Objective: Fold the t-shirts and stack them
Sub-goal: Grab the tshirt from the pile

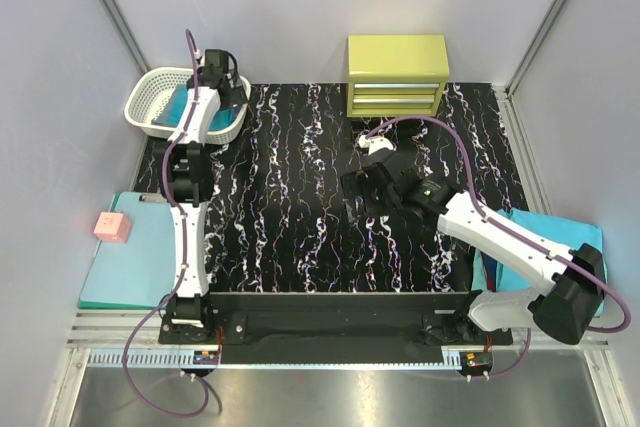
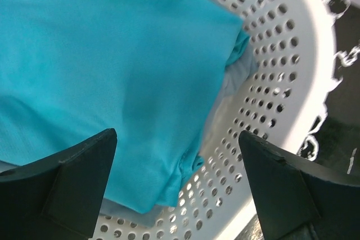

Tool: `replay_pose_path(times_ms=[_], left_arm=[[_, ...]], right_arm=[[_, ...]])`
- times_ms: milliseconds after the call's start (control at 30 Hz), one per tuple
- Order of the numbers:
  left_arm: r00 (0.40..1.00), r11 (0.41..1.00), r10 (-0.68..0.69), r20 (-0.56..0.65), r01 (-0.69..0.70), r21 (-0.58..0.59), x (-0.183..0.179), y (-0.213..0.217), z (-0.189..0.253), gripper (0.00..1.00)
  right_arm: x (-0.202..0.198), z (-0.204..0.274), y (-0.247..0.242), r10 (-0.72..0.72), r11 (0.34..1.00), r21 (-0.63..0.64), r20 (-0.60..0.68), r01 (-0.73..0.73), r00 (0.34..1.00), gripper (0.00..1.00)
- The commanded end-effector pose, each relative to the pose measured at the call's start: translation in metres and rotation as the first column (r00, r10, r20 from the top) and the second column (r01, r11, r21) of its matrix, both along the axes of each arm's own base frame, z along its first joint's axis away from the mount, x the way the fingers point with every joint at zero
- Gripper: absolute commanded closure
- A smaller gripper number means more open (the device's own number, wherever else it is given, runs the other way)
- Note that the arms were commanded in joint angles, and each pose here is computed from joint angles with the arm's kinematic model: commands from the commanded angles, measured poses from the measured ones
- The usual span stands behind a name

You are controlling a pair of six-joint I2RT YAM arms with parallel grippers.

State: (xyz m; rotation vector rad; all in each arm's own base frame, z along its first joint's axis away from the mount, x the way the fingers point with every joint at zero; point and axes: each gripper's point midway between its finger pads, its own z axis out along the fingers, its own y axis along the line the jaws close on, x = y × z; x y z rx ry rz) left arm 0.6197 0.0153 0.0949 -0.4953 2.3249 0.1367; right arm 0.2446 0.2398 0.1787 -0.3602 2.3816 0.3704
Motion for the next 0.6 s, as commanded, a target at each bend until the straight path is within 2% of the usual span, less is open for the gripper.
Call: replay_pose_path(times_ms=[0, 67, 100, 300, 400, 567], left_arm=[[0.989, 1.0, -0.018, 0.149, 0.017, 0.011, 0.0136, 0.0031, 0.0562, 0.05], [0.989, 1.0, -0.015, 0.146, 0.014, 0.01, 0.0129, 0.0058, 0.0552, 0.1], [0.99, 1.0, -0.013, 0.142, 0.013, 0.001, 0.0124, 0.0069, 0.0531, 0.16], [0.991, 1.0, 0.008, 0.132, -0.005, -0.02, 0.0069, 0.0076, 0.0498, 0.22], [0.991, 1.0, 0.006, 0.132, -0.003, -0.022, 0.0057, 0.0064, 0.0505, 0.3], [0.992, 1.0, 0.009, 0.126, -0.006, -0.022, 0.0059, 0.0083, 0.0464, 0.59]], right_arm=[[0.0057, 0.0094, 0.0085, -0.017, 1.0, 0.025, 0.013, 0.016, 1.0, 0.0], [0.0053, 0.0093, 0.0108, -0.014, 0.999, 0.031, 0.008, 0.014, 1.0, 0.0], [0.0062, 0.0074, 0.0106, -0.023, 0.999, 0.031, 0.004, 0.023, 1.0, 0.0], [0.0049, 0.0027, 0.0104, -0.033, 0.999, 0.036, -0.007, 0.033, 0.999, 0.0], [0.0038, 0.0022, 0.01, -0.039, 0.998, 0.043, -0.01, 0.039, 0.999, 0.0], [0.0037, 0.0006, 0.0088, -0.043, 0.998, 0.04, -0.01, 0.043, 0.999, 0.0]])
